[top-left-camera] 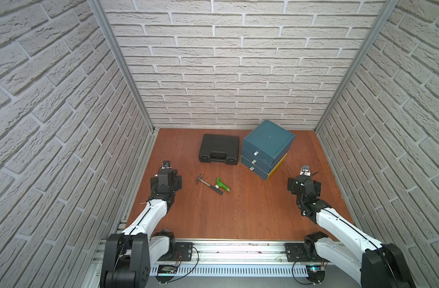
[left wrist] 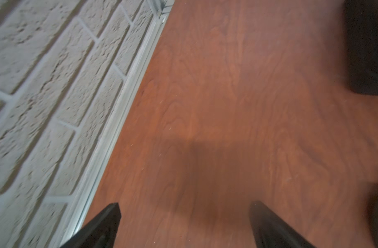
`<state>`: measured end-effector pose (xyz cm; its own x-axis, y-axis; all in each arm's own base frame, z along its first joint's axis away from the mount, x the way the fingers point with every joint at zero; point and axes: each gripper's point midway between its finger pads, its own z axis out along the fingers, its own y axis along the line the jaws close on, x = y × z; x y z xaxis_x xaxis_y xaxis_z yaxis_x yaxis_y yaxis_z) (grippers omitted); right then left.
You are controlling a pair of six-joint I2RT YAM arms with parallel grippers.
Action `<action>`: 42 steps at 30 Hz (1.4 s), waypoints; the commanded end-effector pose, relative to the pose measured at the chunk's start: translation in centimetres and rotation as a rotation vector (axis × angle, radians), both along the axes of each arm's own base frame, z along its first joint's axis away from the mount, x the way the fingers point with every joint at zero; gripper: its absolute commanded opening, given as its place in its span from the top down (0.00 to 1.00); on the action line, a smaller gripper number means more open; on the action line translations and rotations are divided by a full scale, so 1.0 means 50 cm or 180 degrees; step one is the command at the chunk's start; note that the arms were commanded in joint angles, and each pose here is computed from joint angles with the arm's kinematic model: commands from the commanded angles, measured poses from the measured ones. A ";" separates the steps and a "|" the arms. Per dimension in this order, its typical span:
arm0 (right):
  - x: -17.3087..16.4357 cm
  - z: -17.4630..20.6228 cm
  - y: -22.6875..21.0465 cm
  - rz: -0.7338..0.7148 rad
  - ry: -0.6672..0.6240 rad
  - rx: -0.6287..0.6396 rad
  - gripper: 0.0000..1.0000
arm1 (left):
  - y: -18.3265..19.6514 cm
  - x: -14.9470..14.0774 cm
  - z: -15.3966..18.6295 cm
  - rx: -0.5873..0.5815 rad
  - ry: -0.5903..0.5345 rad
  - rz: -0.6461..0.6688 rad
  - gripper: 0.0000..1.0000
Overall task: Put the paint cans in the drawer according to color
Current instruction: Reset both arms
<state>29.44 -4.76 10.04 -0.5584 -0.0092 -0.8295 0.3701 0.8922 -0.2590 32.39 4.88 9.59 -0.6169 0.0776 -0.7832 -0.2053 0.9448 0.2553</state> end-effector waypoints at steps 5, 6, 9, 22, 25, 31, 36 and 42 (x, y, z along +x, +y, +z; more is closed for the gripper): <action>0.104 0.043 0.010 0.0305 -0.0633 0.0178 0.00 | -0.020 0.125 0.033 0.0052 -0.0745 -0.0319 0.02; 0.112 0.044 0.007 0.0326 -0.0661 0.0181 0.00 | -0.018 0.135 0.030 0.0067 -0.0770 -0.0322 0.02; 0.133 0.049 0.007 0.0409 -0.0775 0.0228 0.00 | -0.012 0.148 0.004 0.0026 -0.0720 -0.0303 0.02; 0.191 -0.007 0.044 0.0857 -0.0773 0.0345 0.01 | 0.011 0.128 -0.017 -0.0127 -0.0873 -0.0188 0.02; 0.196 -0.012 0.034 0.0762 -0.0707 0.0367 0.01 | 0.011 0.128 -0.017 -0.0176 -0.0860 -0.0209 0.02; 0.194 -0.010 0.033 0.0750 -0.0697 0.0367 0.01 | 0.010 0.129 -0.015 -0.0173 -0.0880 -0.0214 0.02; 0.192 -0.009 0.033 0.0752 -0.0714 0.0365 0.01 | 0.010 0.129 -0.016 -0.0156 -0.0880 -0.0213 0.02; 0.192 -0.010 0.033 0.0751 -0.0712 0.0365 0.01 | 0.009 0.129 -0.014 -0.0157 -0.0887 -0.0217 0.02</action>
<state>38.54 -2.89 7.89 -0.4146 -0.0194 -0.9098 0.1762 0.9791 -0.1011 38.54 5.38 7.91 -0.4173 0.0711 -0.9060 -0.1929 0.9673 0.1648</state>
